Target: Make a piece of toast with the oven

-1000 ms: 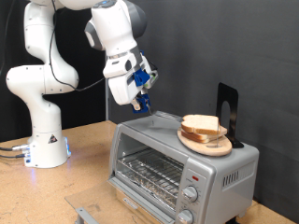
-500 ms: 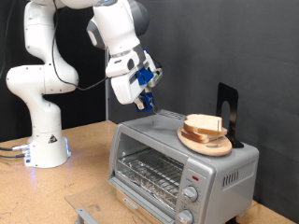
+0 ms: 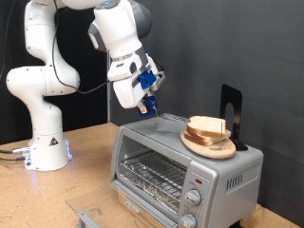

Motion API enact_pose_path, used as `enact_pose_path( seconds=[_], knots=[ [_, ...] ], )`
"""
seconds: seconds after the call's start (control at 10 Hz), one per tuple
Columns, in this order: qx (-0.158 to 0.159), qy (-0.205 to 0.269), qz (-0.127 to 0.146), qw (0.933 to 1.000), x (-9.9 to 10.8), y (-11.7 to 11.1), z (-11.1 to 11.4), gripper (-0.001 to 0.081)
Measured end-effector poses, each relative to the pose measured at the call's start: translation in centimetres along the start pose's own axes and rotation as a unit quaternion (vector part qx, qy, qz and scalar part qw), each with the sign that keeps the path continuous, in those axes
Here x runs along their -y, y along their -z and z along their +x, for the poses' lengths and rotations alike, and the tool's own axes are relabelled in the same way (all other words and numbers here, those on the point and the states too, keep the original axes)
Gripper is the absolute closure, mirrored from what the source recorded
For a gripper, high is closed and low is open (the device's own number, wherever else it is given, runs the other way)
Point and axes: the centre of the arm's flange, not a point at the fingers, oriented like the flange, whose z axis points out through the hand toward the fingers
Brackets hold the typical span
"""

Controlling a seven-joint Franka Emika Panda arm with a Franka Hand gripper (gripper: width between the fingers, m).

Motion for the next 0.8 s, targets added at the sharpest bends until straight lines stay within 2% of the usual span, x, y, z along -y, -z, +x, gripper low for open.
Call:
enact_pose_path(
  seconds=[0.5,0.8],
  knots=[
    [-0.012,-0.002,0.007,0.9999,-0.5,1.0,0.4,0.0337],
    [-0.028,-0.024,0.003,0.9993,-1.2,0.9,1.4,0.0337]
  ],
)
